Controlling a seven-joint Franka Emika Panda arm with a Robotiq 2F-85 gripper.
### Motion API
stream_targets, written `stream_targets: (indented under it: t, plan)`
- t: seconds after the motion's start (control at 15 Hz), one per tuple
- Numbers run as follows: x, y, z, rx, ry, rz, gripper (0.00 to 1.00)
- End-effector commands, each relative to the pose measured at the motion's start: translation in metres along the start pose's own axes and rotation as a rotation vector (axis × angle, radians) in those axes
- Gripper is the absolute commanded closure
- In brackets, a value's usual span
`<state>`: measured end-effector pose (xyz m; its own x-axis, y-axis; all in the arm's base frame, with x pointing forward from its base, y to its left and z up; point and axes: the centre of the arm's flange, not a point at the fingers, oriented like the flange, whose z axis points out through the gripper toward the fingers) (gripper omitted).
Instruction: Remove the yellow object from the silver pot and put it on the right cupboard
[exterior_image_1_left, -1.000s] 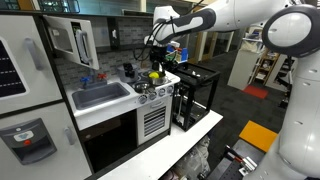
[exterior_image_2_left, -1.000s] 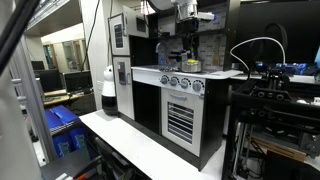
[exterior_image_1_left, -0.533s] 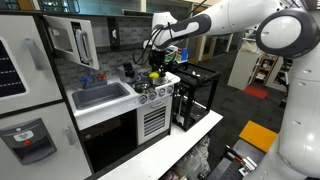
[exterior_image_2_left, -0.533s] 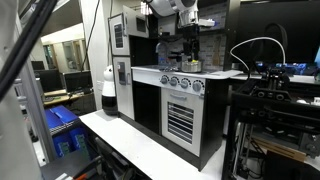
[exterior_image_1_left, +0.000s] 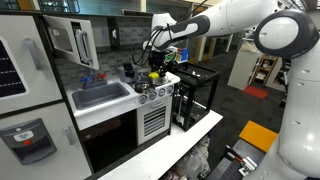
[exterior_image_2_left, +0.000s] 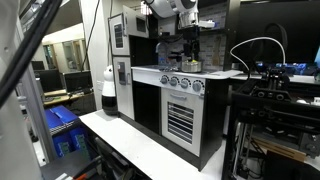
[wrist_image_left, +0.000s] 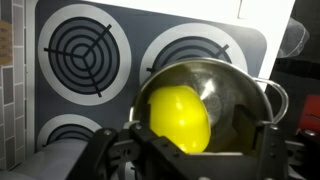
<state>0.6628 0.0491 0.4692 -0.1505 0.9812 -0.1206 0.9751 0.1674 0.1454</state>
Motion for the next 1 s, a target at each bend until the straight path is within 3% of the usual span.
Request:
stream_targets:
  t: [0.0, 0.93]
  plan:
    - [0.002, 0.005, 0.005, -0.023, 0.020, -0.012, 0.16]
    - [0.009, -0.007, 0.015, -0.014, 0.090, 0.018, 0.16]
